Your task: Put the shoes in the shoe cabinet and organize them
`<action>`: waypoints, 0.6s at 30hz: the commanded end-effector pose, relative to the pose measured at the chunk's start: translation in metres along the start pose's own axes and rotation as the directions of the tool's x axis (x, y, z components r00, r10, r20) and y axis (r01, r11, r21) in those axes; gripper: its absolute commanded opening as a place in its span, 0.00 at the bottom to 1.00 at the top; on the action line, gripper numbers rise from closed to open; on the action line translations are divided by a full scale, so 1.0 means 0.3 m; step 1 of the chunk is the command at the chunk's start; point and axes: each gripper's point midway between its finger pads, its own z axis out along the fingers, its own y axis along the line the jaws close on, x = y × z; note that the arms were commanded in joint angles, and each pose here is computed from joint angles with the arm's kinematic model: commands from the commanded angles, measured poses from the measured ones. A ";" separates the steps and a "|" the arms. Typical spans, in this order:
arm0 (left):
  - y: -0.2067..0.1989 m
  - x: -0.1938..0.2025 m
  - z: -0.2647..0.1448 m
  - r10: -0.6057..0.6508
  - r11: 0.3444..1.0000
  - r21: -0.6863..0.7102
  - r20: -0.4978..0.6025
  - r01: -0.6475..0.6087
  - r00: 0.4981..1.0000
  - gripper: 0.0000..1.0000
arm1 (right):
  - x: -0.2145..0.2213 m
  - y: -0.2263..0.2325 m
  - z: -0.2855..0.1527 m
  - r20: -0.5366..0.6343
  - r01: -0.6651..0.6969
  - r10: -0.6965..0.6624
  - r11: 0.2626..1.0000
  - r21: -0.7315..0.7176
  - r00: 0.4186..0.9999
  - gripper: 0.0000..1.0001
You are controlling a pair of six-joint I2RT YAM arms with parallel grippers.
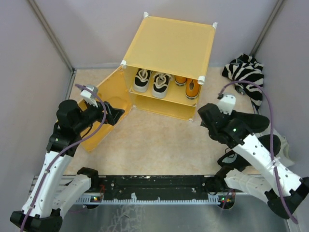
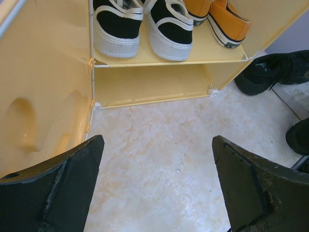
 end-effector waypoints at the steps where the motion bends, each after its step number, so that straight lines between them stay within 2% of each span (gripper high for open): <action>1: -0.029 -0.042 -0.010 0.009 0.999 0.031 0.035 -0.010 0.999 0.99 | 0.011 -0.138 0.064 0.029 -0.145 0.143 0.981 0.127 0.989 0.64; 6: -0.028 -0.040 -0.018 0.012 1.000 0.027 0.039 -0.013 0.999 0.99 | 0.028 -0.205 0.188 0.018 -0.201 0.201 0.956 0.212 0.979 0.61; 11: -0.030 -0.031 -0.014 0.010 0.999 0.033 0.033 -0.011 0.999 1.00 | -0.038 -0.271 0.260 0.115 -0.274 0.252 0.922 0.275 0.961 0.60; 18: -0.029 -0.017 -0.001 0.006 0.999 0.042 0.023 -0.007 1.000 0.99 | -0.048 -0.295 0.367 0.120 -0.279 0.253 0.901 0.332 0.960 0.59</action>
